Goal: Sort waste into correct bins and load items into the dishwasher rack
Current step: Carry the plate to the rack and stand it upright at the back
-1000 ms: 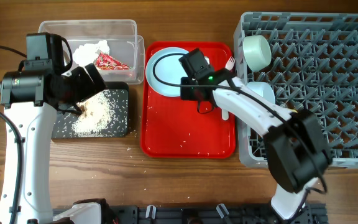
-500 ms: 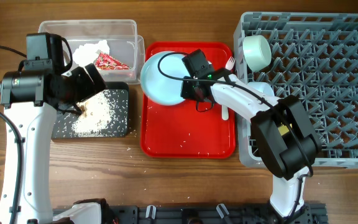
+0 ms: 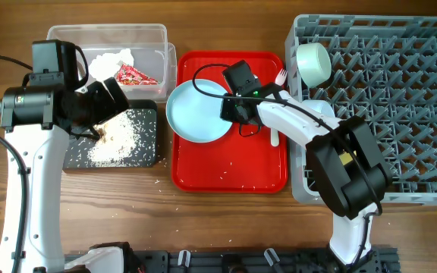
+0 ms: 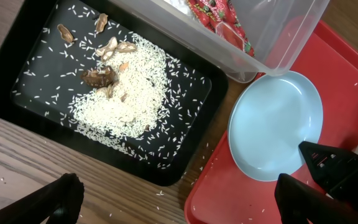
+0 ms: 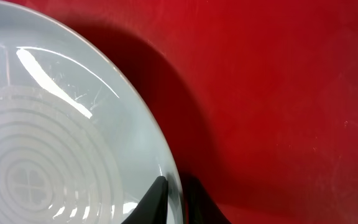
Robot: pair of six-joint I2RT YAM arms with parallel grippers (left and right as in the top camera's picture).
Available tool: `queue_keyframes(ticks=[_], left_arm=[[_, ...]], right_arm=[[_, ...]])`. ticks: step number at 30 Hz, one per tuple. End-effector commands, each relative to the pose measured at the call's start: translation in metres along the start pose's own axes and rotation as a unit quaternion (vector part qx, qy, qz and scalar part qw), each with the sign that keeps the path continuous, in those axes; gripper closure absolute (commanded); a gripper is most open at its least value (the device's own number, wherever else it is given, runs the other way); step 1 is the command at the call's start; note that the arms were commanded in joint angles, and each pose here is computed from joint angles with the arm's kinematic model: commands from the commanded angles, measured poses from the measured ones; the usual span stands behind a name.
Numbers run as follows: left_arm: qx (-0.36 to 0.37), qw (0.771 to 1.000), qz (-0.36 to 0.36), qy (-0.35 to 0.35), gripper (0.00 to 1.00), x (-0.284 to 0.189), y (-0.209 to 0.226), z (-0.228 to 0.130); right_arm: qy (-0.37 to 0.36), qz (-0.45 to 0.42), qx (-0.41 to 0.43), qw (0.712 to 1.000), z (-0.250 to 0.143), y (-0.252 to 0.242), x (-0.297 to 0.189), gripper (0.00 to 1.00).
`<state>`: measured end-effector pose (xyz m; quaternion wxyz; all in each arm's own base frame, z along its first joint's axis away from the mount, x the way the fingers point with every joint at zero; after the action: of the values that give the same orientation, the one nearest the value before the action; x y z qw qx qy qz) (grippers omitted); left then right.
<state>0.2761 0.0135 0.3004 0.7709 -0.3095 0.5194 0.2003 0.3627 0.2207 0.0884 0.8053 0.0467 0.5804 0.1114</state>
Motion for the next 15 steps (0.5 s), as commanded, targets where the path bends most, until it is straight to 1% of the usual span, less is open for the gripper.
queue_keyframes(ticks=[1, 2, 8, 10, 15], left_arm=[[0.002, 1.000, -0.006, -0.002, 0.00, -0.002, 0.000, 0.001], [0.002, 1.000, -0.006, -0.002, 0.00, -0.002, 0.000, 0.001], [0.002, 1.000, -0.006, -0.002, 0.00, -0.002, 0.000, 0.001], [0.002, 1.000, -0.006, -0.002, 0.00, -0.002, 0.000, 0.001], [0.002, 1.000, -0.006, -0.002, 0.00, -0.002, 0.000, 0.001]], right_arm=[[0.022, -0.002, 0.002, 1.000, -0.006, -0.002, 0.011, 0.92], [0.024, -0.003, 0.002, 1.000, -0.007, -0.002, 0.011, 0.96], [0.028, -0.001, 0.002, 1.000, -0.007, -0.002, 0.004, 0.96], [0.019, 0.000, 0.007, 1.000, -0.002, -0.006, -0.011, 0.96], [-0.042, 0.013, -0.018, 0.999, 0.018, -0.015, -0.081, 0.96]])
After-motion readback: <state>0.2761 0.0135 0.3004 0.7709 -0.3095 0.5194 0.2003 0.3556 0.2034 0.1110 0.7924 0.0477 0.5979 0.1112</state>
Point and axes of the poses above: each gripper's point midway between its finger pads, its own x axis out along the fingers, its own y axis along the line the jaws close on, z = x × y, the point moved 9 cm from there along -x, back along the fingers, and after that the axes turned 13 degrees about -x, right-handed, at the moved point
